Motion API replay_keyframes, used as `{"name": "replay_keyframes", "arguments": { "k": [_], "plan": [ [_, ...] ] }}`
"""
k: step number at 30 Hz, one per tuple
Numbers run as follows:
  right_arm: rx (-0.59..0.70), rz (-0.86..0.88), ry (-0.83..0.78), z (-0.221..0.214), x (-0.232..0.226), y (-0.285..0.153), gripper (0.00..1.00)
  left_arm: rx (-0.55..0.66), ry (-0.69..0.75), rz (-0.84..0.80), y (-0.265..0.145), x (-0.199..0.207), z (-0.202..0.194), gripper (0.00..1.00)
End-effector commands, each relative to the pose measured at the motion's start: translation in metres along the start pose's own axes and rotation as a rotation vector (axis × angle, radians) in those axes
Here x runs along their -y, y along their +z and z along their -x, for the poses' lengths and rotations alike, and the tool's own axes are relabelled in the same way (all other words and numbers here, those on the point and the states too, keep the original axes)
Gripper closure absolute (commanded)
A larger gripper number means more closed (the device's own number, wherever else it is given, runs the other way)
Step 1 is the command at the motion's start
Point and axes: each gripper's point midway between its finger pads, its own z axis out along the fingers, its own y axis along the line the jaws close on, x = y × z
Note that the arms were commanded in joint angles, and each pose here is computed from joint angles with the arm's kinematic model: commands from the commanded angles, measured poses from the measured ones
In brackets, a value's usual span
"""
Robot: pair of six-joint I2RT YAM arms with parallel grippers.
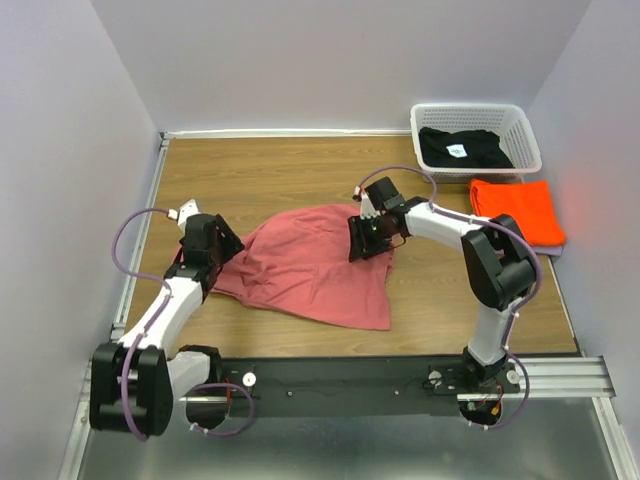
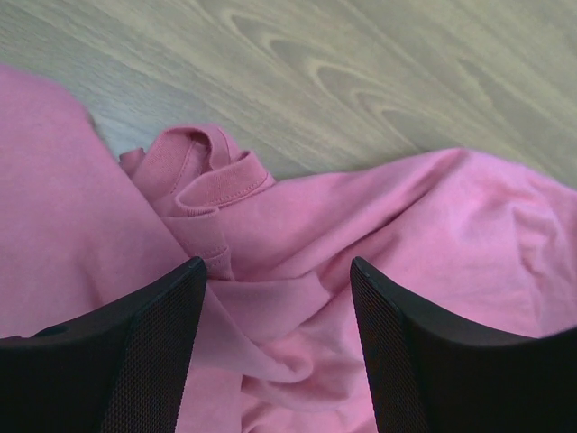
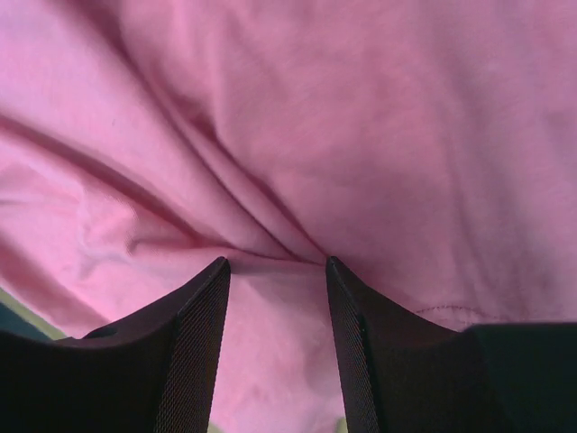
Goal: Fold and stack the t-shirts
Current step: Flatten the tshirt out
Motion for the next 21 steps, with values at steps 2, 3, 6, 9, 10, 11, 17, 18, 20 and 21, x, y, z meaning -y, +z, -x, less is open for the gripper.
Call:
{"name": "replay_keyframes", "arguments": {
  "k": [2,3,6,9,10,11,17,18,20,21],
  "plan": [
    [0.114,-0.126,0.12,0.041,0.042,0.012,0.45,-0.085,0.054,-0.03,0.026,0.016,-0.007,0.27],
    [0.123,-0.145,0.137,0.043,0.05,0.012,0.45,-0.1,0.061,-0.028,0.031,0.018,-0.008,0.27],
    [0.134,-0.177,0.224,0.047,0.079,0.014,0.45,-0.146,0.085,-0.045,0.052,0.033,-0.017,0.28],
    [0.145,-0.201,0.316,0.048,0.104,0.012,0.45,-0.168,0.101,-0.068,0.078,0.051,-0.018,0.3],
    [0.145,-0.21,0.335,0.048,0.11,0.014,0.45,-0.189,0.128,-0.094,0.092,0.067,-0.019,0.31],
    [0.151,-0.227,0.357,0.048,0.118,0.012,0.45,-0.193,0.145,-0.112,0.098,0.077,-0.018,0.32],
    [0.195,-0.192,0.282,0.062,0.106,-0.006,0.44,-0.09,0.223,-0.243,0.108,0.155,0.026,0.39],
    [0.215,-0.172,0.264,0.068,0.098,-0.015,0.44,-0.05,0.224,-0.238,0.103,0.161,0.034,0.38],
    [0.228,-0.155,0.198,0.07,0.084,-0.021,0.43,0.022,0.198,-0.247,0.082,0.164,0.052,0.28],
    [0.24,-0.151,0.168,0.073,0.075,-0.026,0.43,0.042,0.18,-0.236,0.075,0.16,0.057,0.26]
  ]
}}
